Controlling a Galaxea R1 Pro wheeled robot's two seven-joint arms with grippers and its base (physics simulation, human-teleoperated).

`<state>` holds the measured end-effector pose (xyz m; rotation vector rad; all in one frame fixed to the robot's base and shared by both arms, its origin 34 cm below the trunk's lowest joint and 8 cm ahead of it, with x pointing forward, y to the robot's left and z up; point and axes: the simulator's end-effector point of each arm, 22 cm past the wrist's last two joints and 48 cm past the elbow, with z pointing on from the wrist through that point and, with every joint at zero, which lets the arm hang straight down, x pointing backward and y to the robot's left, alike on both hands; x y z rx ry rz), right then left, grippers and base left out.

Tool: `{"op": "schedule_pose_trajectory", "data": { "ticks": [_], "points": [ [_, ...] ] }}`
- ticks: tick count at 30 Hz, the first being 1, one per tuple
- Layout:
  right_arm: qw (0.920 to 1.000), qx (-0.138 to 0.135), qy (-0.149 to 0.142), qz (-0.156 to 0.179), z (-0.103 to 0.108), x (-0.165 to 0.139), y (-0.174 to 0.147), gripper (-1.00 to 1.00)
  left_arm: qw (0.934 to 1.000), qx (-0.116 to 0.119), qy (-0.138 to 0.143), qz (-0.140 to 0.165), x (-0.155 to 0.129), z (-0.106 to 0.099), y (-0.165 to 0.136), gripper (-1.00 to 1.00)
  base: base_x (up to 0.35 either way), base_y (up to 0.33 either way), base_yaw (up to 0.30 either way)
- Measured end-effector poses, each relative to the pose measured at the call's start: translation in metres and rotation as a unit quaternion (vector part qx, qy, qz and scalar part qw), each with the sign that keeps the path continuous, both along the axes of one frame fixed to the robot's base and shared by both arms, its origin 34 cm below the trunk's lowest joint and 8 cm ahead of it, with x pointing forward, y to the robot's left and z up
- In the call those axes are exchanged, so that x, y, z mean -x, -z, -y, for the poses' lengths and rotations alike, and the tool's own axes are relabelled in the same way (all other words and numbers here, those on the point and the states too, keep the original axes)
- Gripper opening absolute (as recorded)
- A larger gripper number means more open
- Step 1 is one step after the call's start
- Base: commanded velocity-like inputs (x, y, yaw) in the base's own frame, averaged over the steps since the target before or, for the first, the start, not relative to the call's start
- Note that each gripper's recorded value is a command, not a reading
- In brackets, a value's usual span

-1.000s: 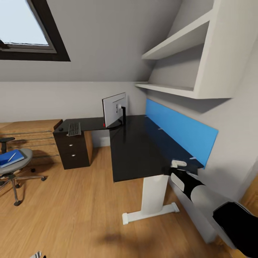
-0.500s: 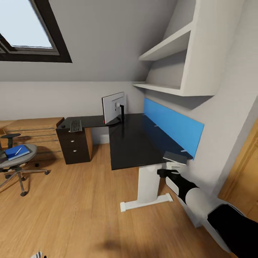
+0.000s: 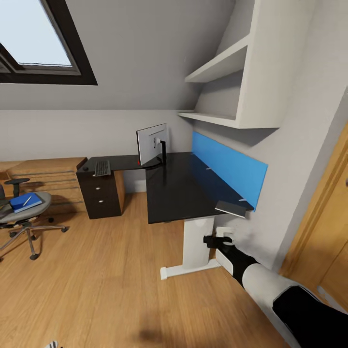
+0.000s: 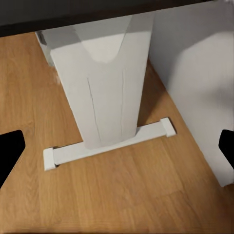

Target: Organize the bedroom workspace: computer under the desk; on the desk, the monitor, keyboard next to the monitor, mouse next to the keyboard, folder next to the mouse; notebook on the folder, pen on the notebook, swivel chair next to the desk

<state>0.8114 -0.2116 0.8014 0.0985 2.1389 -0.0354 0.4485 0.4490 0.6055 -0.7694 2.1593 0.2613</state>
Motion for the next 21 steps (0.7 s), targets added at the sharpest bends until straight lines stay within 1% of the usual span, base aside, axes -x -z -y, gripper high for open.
{"op": "schedule_pose_trajectory", "data": {
  "ticks": [1,2,4,6,7,9,10,11,12,13,17,18,21],
  "points": [
    [1.0,-0.002,-0.002,0.001,-0.005,0.003,0.004,1.0,1.0,0.0,0.001,0.0,0.0,0.0,0.0,1.0,-0.003,-0.002,0.0],
    [1.0,-0.006,-0.005,0.002,-0.014,0.01,0.011,1.0,1.0,0.0,0.003,-0.001,0.0,0.001,0.0,1.0,-0.003,-0.001,0.0],
    [0.9999,-0.009,-0.007,0.002,-0.021,0.019,0.021,1.0,1.0,-0.001,0.009,-0.003,-0.001,0.004,0.001,1.0,-0.002,-0.001,0.012],
    [0.9999,-0.009,-0.007,0.0,-0.024,0.03,0.034,1.0,0.9998,-0.004,0.019,-0.006,-0.002,0.008,0.002,1.0,-0.001,-0.001,0.066],
    [1.0,-0.007,-0.005,-0.002,-0.023,0.042,0.049,1.0,0.9994,-0.009,0.032,-0.01,-0.004,0.013,0.003,1.0,-0.001,0.0,0.111],
    [1.0,-0.003,-0.003,-0.005,-0.021,0.057,0.065,1.0,0.9988,-0.014,0.045,-0.014,-0.006,0.018,0.003,1.0,0.0,0.0,0.172],
    [0.9999,0.015,-0.001,-0.005,-0.013,0.084,0.092,1.0,0.9961,-0.019,0.079,-0.033,-0.002,0.037,0.013,1.0,0.0,0.0,0.225],
    [0.9997,0.017,0.001,-0.016,-0.011,0.101,0.109,1.0,0.9952,-0.018,0.088,-0.039,0.0,0.043,0.017,1.0,0.0,0.0,0.235],
    [0.9997,0.02,0.0,-0.016,-0.011,0.108,0.115,1.0,0.9943,-0.018,0.095,-0.044,0.001,0.048,0.02,1.0,0.0,0.0,0.25],
    [0.9995,0.023,0.0,-0.019,-0.011,0.122,0.127,1.0,0.9924,-0.017,0.11,-0.053,0.005,0.058,0.026,1.0,0.0,0.0,0.255],
    [0.9992,0.027,-0.001,-0.028,-0.013,0.15,0.148,1.0,0.9886,-0.015,0.133,-0.068,0.011,0.074,0.035,1.0,0.0,0.0,0.265],
    [0.9989,0.027,0.001,-0.037,-0.012,0.17,0.162,1.0,0.9871,-0.011,0.141,-0.076,0.015,0.084,0.041,1.0,0.0,0.0,0.27],
    [0.9984,0.026,0.002,-0.051,-0.012,0.205,0.186,1.0,0.9853,-0.002,0.148,-0.086,0.021,0.098,0.048,1.0,0.0,0.0,0.245]
  ]
}}
